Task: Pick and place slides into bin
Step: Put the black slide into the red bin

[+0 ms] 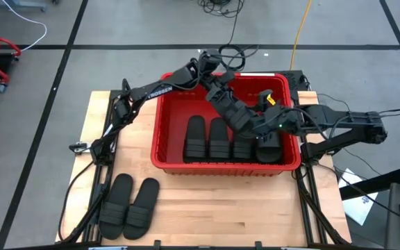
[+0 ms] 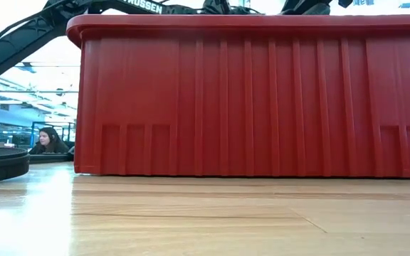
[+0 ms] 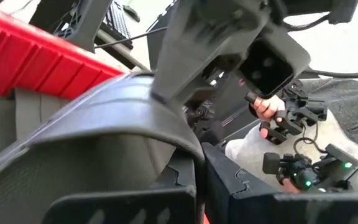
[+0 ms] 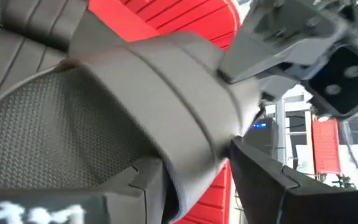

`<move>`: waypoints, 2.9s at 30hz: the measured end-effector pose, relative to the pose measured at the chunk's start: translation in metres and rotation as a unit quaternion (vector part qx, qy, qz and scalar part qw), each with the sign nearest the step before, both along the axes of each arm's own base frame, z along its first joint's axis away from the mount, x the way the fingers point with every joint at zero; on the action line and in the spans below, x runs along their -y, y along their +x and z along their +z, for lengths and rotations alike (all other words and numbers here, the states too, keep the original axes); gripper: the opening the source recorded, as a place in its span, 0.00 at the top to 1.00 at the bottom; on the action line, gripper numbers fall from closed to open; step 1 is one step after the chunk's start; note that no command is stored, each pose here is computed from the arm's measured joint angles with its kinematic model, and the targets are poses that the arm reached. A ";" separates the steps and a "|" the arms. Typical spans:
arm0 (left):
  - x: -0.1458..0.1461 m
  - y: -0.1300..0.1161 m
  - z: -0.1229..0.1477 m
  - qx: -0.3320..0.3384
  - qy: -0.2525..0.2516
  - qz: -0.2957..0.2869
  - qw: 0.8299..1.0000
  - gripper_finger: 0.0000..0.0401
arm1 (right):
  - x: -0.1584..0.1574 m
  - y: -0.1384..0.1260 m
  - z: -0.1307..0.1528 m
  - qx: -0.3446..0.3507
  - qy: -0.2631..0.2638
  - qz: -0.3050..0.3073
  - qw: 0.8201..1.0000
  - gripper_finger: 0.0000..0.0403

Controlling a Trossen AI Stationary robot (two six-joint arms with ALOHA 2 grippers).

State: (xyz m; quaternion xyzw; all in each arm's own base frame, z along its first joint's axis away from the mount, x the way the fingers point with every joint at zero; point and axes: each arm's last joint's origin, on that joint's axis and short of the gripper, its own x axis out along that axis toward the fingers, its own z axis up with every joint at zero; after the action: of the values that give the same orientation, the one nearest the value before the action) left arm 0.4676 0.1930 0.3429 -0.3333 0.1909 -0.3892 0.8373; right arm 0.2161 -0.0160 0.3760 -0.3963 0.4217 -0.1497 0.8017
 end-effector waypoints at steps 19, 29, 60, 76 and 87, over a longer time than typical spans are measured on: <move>-0.004 -0.012 0.018 0.005 0.011 0.019 1.000 0.83 | -0.011 -0.020 0.014 0.062 0.027 -0.022 0.997 0.99; -0.029 -0.047 0.059 0.044 0.037 0.092 0.994 0.63 | -0.017 -0.058 0.021 0.045 0.077 -0.075 0.993 0.99; -0.022 -0.240 0.202 0.147 0.181 0.309 0.922 0.62 | -0.027 0.069 -0.095 0.100 0.207 -0.501 0.835 0.99; -0.029 -0.247 0.200 0.138 0.185 0.322 0.918 0.62 | -0.022 0.060 -0.084 -0.044 0.122 -0.421 0.898 0.99; -0.029 -0.247 0.200 0.139 0.186 0.322 0.918 0.62 | -0.031 0.057 -0.119 -0.069 0.171 -0.421 0.888 0.99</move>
State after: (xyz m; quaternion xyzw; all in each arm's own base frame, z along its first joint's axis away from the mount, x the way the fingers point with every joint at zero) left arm 0.2204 0.2223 0.5433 -0.1576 0.0239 -0.0979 0.9823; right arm 0.2736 0.0147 0.2567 -0.0477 0.6220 -0.3707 0.6880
